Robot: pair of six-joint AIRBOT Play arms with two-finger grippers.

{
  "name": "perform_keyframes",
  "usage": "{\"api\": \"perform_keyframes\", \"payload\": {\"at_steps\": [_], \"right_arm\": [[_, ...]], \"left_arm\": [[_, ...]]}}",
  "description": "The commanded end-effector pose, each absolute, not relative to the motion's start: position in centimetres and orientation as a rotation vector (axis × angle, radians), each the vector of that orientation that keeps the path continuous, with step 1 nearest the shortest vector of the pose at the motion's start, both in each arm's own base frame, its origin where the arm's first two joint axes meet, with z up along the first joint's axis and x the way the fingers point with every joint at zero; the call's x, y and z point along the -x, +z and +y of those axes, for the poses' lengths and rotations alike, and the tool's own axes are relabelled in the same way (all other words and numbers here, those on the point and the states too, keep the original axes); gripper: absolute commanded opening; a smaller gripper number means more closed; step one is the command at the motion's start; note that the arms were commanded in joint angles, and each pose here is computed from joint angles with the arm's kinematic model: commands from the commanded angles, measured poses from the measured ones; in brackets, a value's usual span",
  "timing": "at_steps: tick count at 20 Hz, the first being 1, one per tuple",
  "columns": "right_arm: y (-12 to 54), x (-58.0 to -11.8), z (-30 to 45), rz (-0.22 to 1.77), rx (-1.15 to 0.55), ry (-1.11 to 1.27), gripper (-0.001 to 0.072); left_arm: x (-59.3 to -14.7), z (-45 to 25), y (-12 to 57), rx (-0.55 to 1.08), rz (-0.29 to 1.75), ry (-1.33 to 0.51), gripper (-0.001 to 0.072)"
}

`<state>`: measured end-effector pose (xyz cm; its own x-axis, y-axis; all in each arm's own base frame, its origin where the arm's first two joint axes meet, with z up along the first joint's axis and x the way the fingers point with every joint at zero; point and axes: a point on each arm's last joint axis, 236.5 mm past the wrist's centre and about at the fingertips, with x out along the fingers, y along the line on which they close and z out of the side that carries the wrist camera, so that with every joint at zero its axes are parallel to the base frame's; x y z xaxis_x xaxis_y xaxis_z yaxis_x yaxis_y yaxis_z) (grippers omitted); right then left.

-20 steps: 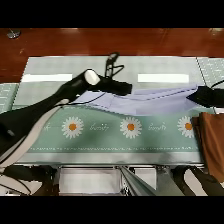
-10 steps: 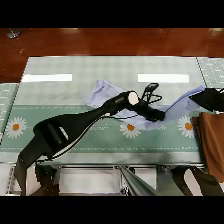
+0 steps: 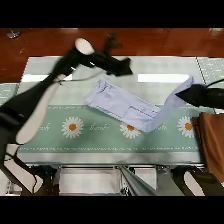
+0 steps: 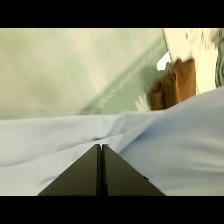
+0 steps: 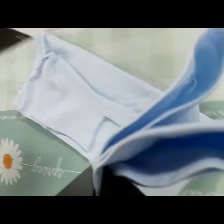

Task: Fold the shirts.

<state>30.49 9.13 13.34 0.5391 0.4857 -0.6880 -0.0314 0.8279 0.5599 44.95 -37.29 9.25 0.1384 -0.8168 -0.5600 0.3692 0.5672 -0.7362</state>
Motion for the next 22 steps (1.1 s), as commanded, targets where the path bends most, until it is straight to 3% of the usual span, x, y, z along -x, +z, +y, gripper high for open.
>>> {"api": "perform_keyframes", "payload": {"at_steps": [1, 4, 7, 13, 14, 16, 19, 22], "right_arm": [[13.6, -34.3, 14.8, 0.969, -0.521, 0.444, 0.0020], [12.4, -37.7, 22.0, 1.050, -0.447, 0.581, 0.0020], [9.5, -40.5, 29.2, 1.128, -0.380, 0.687, 0.0020], [1.5, -44.0, 38.2, 1.254, -0.377, 0.730, 0.0021], [0.5, -44.1, 39.2, 1.274, -0.397, 0.738, 0.0134], [-0.3, -43.5, 40.3, 1.326, -0.443, 0.758, 0.0633], [1.3, -43.0, 36.1, 1.391, -0.400, 0.772, 0.0632], [5.5, -42.9, 25.5, 1.412, -0.250, 0.652, 0.0632]], "left_arm": [[-46.8, -24.0, 14.7, 0.433, 1.087, -0.736, 0.0019], [-44.8, -15.8, 18.5, 0.309, 0.977, -0.582, 0.0020], [-39.6, -10.9, 19.0, 0.289, 0.869, -0.442, 0.0020], [-26.2, -13.0, 8.8, 0.569, 0.903, -0.425, 0.0021], [-25.5, -13.2, 7.1, 0.612, 0.906, -0.414, 0.0020], [-24.8, -13.3, 3.8, 0.697, 0.930, -0.381, 0.0020], [-24.4, -13.6, 1.4, 0.751, 0.994, -0.356, 0.0021], [-24.0, -13.9, 1.1, 0.754, 1.018, -0.367, 0.0021]]}}
